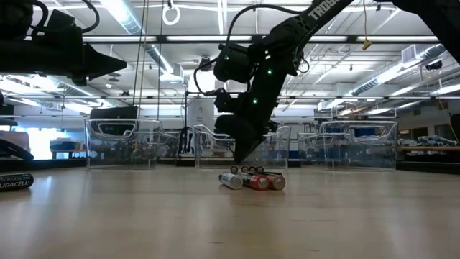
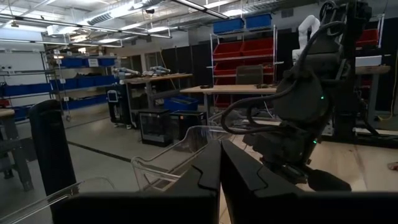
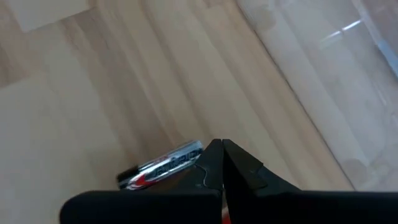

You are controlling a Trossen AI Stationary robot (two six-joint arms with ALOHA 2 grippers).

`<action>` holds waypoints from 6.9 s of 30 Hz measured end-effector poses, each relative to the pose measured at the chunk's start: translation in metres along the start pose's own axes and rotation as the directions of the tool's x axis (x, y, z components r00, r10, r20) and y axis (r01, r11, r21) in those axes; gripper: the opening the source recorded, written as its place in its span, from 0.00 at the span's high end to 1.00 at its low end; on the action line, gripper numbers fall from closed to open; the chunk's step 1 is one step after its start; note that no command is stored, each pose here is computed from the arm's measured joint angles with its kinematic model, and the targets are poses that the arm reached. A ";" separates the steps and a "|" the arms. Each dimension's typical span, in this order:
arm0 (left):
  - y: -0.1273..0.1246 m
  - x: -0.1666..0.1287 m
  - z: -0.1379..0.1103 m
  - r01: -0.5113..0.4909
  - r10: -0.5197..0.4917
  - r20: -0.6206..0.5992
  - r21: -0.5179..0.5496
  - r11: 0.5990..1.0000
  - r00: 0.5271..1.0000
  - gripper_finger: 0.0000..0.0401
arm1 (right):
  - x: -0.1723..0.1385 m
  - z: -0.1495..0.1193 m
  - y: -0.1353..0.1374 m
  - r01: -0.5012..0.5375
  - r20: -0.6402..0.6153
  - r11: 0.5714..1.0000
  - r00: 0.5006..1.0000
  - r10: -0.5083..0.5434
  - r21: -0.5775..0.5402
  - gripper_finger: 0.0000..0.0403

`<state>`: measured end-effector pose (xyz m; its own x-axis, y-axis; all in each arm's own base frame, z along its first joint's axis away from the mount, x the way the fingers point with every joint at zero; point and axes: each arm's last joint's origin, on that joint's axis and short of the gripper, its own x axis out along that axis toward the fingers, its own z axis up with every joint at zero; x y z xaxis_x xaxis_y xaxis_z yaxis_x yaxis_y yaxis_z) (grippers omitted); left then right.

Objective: Sort batteries
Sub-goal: Put the silver battery into the right transparent bin, then put the black battery into the middle transparent bin

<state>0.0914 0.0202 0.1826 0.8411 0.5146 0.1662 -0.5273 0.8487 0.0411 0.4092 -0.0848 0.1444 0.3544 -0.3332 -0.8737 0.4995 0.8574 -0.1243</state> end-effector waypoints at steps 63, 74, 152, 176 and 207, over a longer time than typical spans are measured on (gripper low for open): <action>0.000 0.000 0.000 0.003 -0.003 0.003 -0.001 1.000 1.000 0.96 | 0.019 0.002 0.016 -0.069 -0.029 0.957 0.996 0.080 0.281 0.65; 0.000 0.000 0.001 0.004 -0.004 0.008 -0.004 1.000 1.000 0.96 | 0.019 0.004 0.019 -0.086 -0.011 0.983 0.996 0.089 0.164 0.86; 0.000 0.000 0.001 0.007 -0.007 0.008 -0.003 1.000 1.000 0.96 | -0.053 -0.115 -0.235 0.262 -0.256 0.619 0.961 -0.101 0.740 0.86; 0.000 0.000 0.001 0.006 -0.006 0.008 -0.003 1.000 1.000 0.96 | -0.046 -0.119 -0.234 0.238 -0.213 0.625 0.970 -0.117 0.744 0.72; 0.000 0.000 0.001 0.006 -0.006 0.008 -0.003 1.000 1.000 0.96 | -0.190 -0.038 -0.088 0.039 0.012 0.995 0.999 -0.040 0.089 0.97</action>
<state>0.0914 0.0200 0.1833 0.8434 0.5085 0.1735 -0.5218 0.8522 0.0389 0.2682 -0.0818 0.3034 0.3432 -0.3718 -0.8625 0.5816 0.8052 -0.1157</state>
